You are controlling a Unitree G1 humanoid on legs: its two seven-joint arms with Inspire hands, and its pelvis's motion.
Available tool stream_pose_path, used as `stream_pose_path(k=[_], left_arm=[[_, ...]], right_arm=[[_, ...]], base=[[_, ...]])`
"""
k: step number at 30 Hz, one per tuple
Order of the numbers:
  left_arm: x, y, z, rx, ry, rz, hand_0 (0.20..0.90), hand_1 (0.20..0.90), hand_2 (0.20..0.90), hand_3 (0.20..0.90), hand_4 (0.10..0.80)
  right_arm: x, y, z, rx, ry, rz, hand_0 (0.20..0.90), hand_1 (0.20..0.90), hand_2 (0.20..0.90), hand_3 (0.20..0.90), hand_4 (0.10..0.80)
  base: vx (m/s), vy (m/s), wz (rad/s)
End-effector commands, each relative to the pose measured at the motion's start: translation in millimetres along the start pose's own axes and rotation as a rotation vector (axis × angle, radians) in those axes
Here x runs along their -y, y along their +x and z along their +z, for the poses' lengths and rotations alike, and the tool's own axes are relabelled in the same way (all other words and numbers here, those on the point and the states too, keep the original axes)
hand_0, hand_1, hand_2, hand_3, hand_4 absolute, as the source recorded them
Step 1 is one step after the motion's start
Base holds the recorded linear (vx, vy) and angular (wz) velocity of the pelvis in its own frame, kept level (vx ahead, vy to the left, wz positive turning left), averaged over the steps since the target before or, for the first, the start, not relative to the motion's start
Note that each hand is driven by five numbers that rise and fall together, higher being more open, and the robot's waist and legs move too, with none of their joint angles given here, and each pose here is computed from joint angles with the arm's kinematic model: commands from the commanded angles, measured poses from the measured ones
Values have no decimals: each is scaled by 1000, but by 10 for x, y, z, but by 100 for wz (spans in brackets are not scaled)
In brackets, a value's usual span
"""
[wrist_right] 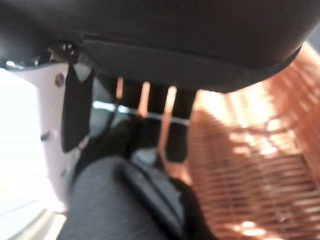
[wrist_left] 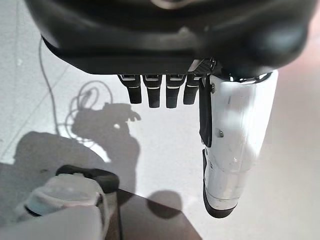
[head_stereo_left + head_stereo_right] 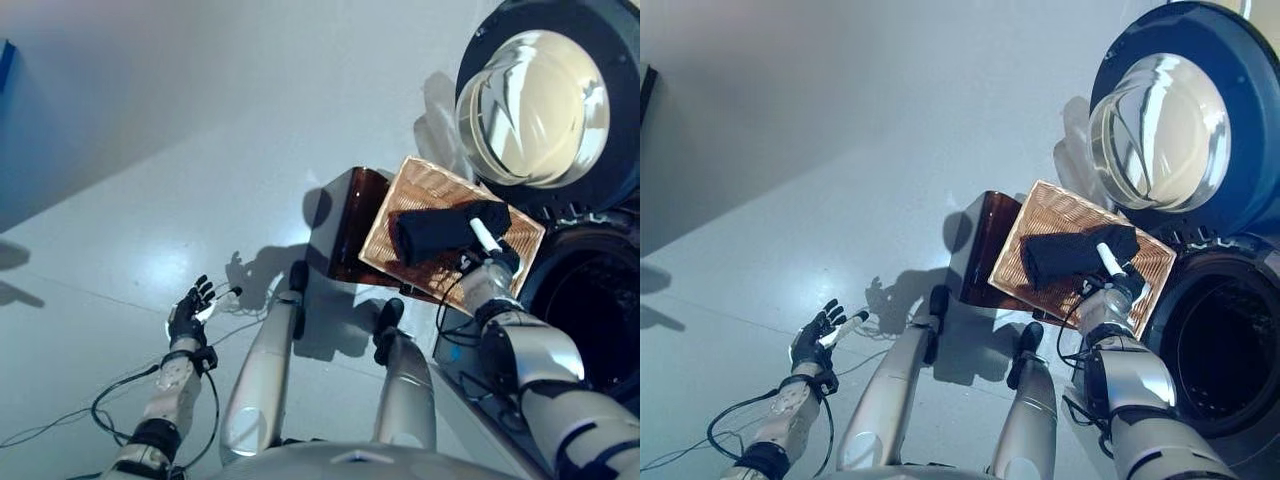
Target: Pick up the clothes and place them into the washing machine
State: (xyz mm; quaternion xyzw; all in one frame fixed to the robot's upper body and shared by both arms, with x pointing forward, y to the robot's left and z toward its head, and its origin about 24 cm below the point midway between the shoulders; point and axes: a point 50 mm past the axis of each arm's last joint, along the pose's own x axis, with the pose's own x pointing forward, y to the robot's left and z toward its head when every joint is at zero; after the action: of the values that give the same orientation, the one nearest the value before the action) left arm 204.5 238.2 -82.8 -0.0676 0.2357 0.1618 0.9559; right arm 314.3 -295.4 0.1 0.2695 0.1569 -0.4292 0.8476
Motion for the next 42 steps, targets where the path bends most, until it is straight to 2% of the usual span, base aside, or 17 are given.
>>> stream_pose_path(k=[1,5,12,19,23,32,35,42], left_arm=[[-171,-23,11,40,-43,69,900,900,900,900,800],[-159,-30,-20,32,-62,69,900,900,900,900,800],[-157,-72,-135,-2,-76,75,900,900,900,900,800],[-97,-117,-269,-47,-107,73,900,900,900,900,800],[-31,-151,-359,-79,-123,59,900,900,900,900,800],[0,-179,-408,-87,-140,61,900,900,900,900,800],[-27,-181,-408,-83,-140,79,900,900,900,900,800],[-64,-169,-361,-58,-126,90,900,900,900,900,800]], right_arm=[[172,81,448,175,192,-15,200,200,200,200,300],[217,68,396,182,290,1,200,200,200,200,300],[235,65,503,230,315,8,200,200,200,200,300],[191,-5,545,289,593,70,200,200,200,200,300],[349,-42,371,298,776,37,200,200,200,200,300],[377,-129,414,381,791,93,200,200,200,200,300],[297,-197,437,409,672,168,200,200,200,200,300],[26,-337,396,440,53,337,200,200,200,200,300]], base=[[21,30,-17],[17,22,-13],[6,30,-24],[15,31,-13],[31,18,-12],[-1,0,-1],[0,0,0],[39,-39,-2]])
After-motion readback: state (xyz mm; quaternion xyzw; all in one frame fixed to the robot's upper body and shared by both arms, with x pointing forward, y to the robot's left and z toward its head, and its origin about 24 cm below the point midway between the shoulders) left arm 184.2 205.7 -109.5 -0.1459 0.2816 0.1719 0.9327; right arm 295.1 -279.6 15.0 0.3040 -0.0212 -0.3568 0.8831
